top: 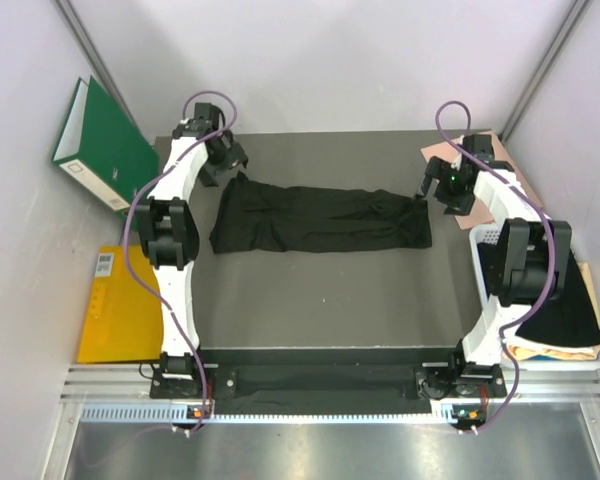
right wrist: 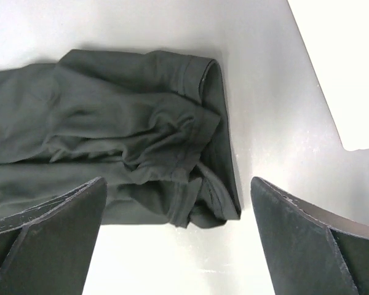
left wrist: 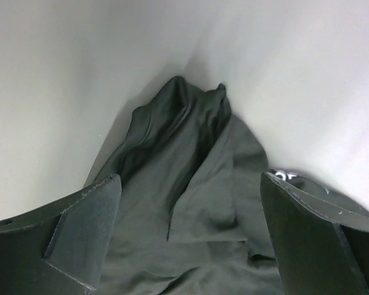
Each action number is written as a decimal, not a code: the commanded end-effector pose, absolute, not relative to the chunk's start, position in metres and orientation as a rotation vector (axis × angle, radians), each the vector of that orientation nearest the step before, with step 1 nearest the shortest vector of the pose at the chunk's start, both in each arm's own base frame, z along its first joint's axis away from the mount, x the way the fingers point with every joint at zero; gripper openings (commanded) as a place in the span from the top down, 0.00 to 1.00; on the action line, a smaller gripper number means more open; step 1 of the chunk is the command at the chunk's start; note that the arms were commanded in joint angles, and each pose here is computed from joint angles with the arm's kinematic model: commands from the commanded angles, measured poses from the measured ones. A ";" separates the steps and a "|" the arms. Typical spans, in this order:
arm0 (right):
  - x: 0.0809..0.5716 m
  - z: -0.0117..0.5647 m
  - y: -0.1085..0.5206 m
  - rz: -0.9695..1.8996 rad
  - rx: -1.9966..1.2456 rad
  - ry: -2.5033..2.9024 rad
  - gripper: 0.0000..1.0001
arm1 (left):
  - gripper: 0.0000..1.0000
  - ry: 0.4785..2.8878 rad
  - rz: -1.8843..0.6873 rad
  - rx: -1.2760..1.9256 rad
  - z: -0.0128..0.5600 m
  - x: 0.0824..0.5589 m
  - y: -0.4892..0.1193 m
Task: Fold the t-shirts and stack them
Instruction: Fold the other side of the tshirt into a rectangle
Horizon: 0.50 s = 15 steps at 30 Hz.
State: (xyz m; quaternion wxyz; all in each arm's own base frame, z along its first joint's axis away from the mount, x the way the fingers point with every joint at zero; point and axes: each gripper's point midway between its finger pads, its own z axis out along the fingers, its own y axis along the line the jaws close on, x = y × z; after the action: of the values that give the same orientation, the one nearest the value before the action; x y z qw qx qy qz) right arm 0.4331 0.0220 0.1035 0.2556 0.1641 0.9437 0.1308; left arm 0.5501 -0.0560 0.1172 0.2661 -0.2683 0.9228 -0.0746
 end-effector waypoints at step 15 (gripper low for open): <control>0.421 0.100 0.028 0.398 0.427 2.564 0.00 | 0.41 2.551 -0.488 -0.709 0.102 0.502 -0.099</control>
State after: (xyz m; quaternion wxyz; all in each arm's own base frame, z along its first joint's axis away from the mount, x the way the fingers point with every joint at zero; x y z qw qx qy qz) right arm 0.4101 0.0268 0.0844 0.2285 0.1655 0.9495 0.1376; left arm 0.5019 -0.0940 0.1050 0.2207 -0.2555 0.9262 -0.1676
